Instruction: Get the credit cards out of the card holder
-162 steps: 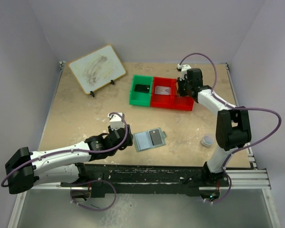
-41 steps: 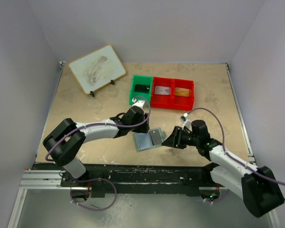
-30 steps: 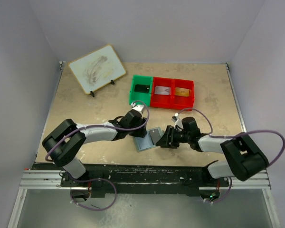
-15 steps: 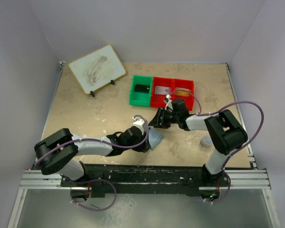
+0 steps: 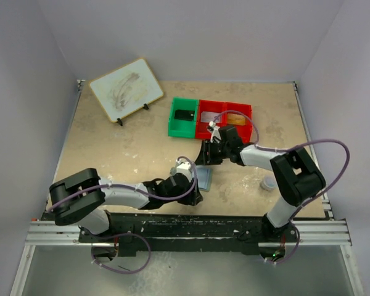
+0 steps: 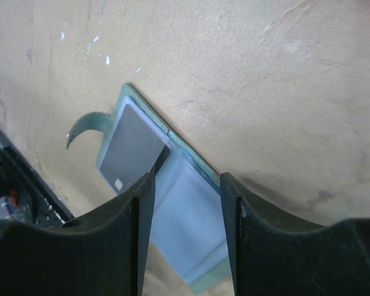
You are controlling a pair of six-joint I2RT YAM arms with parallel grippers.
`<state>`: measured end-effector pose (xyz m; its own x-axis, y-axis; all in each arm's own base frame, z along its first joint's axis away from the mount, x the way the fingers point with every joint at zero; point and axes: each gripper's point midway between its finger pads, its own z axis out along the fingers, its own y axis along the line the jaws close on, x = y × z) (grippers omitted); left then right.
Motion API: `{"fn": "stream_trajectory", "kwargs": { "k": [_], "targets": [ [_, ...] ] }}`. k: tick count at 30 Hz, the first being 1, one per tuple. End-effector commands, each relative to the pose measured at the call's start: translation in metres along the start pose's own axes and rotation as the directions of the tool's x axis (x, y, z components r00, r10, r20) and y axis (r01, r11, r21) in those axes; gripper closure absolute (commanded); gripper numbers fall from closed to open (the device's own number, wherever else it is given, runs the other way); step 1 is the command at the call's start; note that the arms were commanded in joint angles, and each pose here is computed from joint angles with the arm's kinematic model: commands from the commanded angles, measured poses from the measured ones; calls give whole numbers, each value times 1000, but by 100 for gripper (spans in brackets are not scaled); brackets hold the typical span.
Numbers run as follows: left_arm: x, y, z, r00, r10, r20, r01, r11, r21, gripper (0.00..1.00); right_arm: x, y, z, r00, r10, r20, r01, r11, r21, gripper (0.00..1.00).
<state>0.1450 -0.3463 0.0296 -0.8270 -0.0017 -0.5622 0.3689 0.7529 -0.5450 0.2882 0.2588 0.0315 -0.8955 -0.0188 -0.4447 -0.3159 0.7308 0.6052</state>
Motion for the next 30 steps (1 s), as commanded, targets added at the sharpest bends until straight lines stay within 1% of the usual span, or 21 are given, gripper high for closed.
{"fn": "stream_trajectory", "kwargs": {
  "k": [1, 3, 6, 10, 13, 16, 18, 22, 30],
  "targets": [
    [-17, 12, -18, 998, 27, 61, -21, 995, -96, 55, -27, -10, -30, 992, -37, 123, 16, 985, 169, 50],
    [-23, 23, -31, 996, 52, 79, -39, 987, -156, 54, -33, -1, -36, 984, -24, 175, -1, 990, 141, 50],
    [-39, 31, -50, 988, 86, 129, -57, 975, -217, 54, -33, 9, -43, 977, 3, 215, -24, 996, 91, 49],
    [-62, 41, -68, 971, 121, 205, -61, 959, -277, 50, -28, 28, -48, 969, 45, 241, -46, 999, 1, 49],
    [-73, 57, -70, 968, 105, 227, -29, 949, -313, 49, -20, 39, -46, 968, 67, 243, -65, 998, -15, 50],
    [-83, 63, -70, 964, 74, 254, 6, 953, -303, 49, -15, 45, -45, 965, 84, 247, -84, 996, -12, 51],
    [-90, 63, -70, 962, 51, 267, 25, 961, -276, 49, -14, 48, -48, 957, 112, 269, -113, 994, -11, 54],
    [-99, 62, -68, 959, 39, 281, 38, 964, -264, 49, -9, 59, -50, 944, 152, 292, -140, 988, -60, 55],
    [-108, 53, -62, 958, 37, 285, 38, 968, -250, 52, 5, 65, -36, 948, 196, 249, -176, 979, -101, 59]
  ]
}}
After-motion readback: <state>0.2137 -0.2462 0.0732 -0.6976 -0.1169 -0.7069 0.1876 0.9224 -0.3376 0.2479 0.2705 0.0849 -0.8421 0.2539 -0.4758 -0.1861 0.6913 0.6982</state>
